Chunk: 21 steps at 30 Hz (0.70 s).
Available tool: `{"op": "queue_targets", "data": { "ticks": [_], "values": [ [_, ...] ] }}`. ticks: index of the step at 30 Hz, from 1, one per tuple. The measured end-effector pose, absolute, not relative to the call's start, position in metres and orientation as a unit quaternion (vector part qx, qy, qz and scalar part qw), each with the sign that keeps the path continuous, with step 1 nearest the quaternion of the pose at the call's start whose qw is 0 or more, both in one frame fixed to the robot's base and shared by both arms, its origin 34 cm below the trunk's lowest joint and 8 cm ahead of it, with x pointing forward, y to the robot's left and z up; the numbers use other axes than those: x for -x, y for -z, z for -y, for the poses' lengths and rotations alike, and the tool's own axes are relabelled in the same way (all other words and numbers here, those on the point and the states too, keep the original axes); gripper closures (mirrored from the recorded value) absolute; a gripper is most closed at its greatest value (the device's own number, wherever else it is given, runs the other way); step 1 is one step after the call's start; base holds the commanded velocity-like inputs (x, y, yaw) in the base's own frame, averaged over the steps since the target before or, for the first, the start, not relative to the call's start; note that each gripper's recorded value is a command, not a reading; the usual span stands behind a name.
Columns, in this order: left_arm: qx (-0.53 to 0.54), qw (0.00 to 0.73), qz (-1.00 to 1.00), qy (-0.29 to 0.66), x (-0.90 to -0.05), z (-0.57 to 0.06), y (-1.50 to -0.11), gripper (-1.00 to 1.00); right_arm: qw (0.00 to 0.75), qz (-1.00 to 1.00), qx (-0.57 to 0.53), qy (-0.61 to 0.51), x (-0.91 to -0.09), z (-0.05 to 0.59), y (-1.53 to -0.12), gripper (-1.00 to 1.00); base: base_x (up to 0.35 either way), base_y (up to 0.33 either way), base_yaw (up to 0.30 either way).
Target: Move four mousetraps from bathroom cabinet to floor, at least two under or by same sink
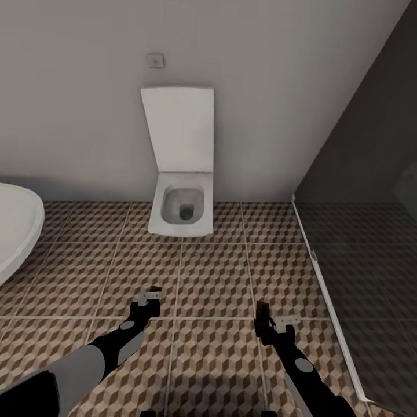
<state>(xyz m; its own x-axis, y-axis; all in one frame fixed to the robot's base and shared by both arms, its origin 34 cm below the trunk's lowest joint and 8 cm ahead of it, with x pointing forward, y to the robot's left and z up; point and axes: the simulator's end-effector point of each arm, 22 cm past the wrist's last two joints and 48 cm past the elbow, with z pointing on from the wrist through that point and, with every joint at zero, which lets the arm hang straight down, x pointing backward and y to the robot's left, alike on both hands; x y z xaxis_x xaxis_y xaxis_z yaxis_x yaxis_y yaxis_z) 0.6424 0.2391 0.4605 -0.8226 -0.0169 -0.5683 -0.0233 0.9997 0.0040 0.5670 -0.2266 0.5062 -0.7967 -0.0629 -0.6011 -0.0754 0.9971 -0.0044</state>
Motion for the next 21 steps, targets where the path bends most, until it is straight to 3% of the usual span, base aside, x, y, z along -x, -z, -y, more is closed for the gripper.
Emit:
{"op": "queue_targets", "data": {
  "ticks": [16,21],
  "values": [
    [-0.041,0.326,-0.945,-0.001,-0.644,-0.227,-0.463,1.00,0.368,-0.928,0.058,0.001,-0.620,0.218,-0.552,1.00,0.000,0.000,0.000],
    [-0.038,0.283,-0.958,-0.003,-0.630,-0.226,-0.452,1.00,0.358,-0.931,0.066,0.003,-0.646,0.200,-0.565,1.00,0.000,0.000,0.000]
  ]
}}
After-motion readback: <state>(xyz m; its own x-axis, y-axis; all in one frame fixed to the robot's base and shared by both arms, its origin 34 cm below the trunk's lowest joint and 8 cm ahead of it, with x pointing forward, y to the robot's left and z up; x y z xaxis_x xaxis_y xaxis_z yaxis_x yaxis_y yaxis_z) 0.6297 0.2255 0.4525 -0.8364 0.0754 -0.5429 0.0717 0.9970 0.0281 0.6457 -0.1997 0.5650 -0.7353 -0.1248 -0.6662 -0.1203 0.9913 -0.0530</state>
